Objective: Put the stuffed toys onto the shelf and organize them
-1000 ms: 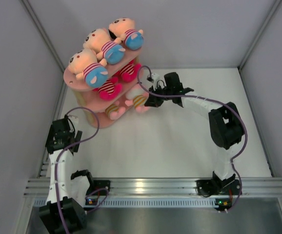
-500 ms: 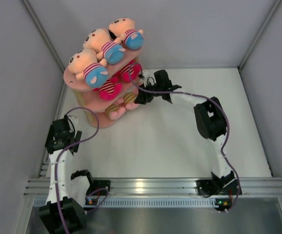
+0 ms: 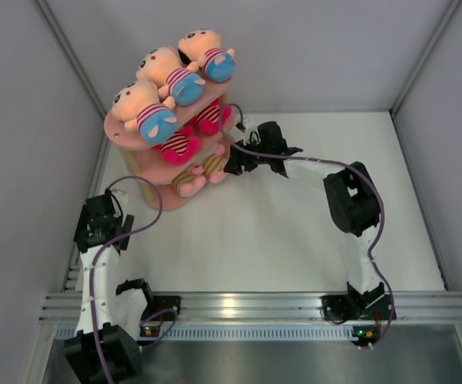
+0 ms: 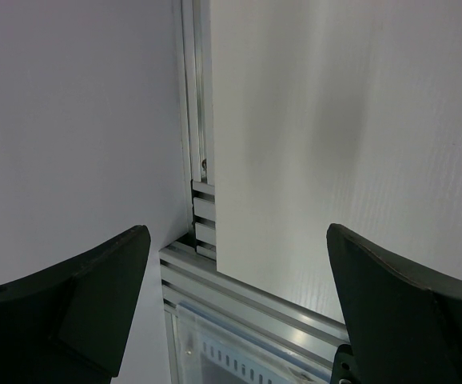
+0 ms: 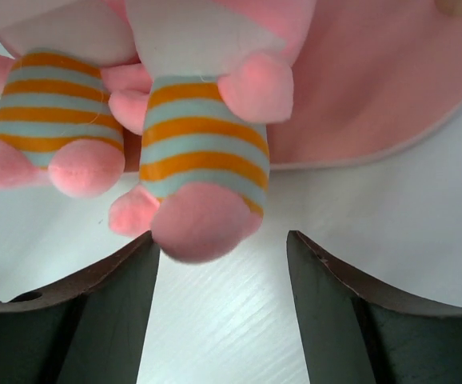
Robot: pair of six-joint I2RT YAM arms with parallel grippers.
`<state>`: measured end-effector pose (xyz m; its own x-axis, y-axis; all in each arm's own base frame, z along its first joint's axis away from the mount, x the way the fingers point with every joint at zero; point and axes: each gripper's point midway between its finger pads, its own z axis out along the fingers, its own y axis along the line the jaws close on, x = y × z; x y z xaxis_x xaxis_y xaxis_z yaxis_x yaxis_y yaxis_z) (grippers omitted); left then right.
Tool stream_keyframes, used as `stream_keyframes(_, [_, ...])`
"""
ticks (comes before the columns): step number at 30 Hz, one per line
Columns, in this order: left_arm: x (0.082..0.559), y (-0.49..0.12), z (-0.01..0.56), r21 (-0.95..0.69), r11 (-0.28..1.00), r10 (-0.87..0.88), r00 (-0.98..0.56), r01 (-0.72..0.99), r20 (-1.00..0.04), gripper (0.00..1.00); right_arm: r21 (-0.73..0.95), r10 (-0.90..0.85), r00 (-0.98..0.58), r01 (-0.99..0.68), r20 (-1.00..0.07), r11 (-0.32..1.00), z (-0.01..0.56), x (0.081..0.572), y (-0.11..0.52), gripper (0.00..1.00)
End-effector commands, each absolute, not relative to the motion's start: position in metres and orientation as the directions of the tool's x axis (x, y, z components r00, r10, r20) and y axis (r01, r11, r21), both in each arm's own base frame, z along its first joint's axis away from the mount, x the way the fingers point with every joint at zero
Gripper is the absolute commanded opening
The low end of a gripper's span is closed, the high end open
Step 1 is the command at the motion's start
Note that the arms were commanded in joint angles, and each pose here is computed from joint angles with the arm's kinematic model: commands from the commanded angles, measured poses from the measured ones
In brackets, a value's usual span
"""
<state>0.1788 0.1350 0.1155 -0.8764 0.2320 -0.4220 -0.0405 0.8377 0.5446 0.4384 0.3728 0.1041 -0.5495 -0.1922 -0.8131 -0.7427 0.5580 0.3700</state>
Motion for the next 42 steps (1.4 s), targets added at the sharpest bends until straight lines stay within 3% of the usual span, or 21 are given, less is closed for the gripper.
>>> stream_keyframes(1, [0.186, 0.137, 0.127, 0.552, 0.832, 0.238, -0.857, -0.064, -0.458, 0.99, 0.376, -0.035, -0.482, -0.725, -0.875, 0.576, 0.169, 0.441, 0.373, 0.65])
stream_keyframes(6, [0.187, 0.135, 0.126, 0.543, 0.837, 0.238, -0.855, -0.06, -0.461, 0.99, 0.468, 0.094, -0.517, -0.665, -0.851, 0.582, 0.171, 0.424, 0.373, 0.66])
stream_keyframes(10, [0.187, 0.136, 0.126, 0.545, 0.836, 0.237, -0.853, -0.065, -0.466, 0.99, 0.599, 0.177, -0.624, -0.571, -0.761, 0.562, 0.149, 0.415, 0.379, 0.63])
stream_keyframes(14, [0.185, 0.135, 0.125, 0.546, 0.835, 0.241, -0.853, -0.061, -0.462, 0.99, 0.739, 0.298, -0.733, -0.394, -0.612, 0.547, 0.125, 0.416, 0.383, 0.41])
stream_keyframes(19, [0.185, 0.133, 0.123, 0.538, 0.841, 0.239, -0.851, -0.06, -0.467, 0.99, 0.844, 0.405, -0.773, -0.303, -0.489, 0.442, 0.116, 0.422, 0.397, 0.31])
stream_keyframes(29, [0.185, 0.132, 0.121, 0.534, 0.844, 0.245, -0.85, -0.051, -0.467, 0.99, 0.852, 0.472, -0.743, -0.251, -0.474, 0.459, 0.116, 0.459, 0.415, 0.3])
stream_keyframes(42, [0.181, 0.135, 0.122, 0.557, 0.829, 0.258, -0.851, -0.048, -0.457, 0.99, 0.765, 0.418, -0.71, -0.264, -0.567, 0.588, 0.109, 0.484, 0.408, 0.34])
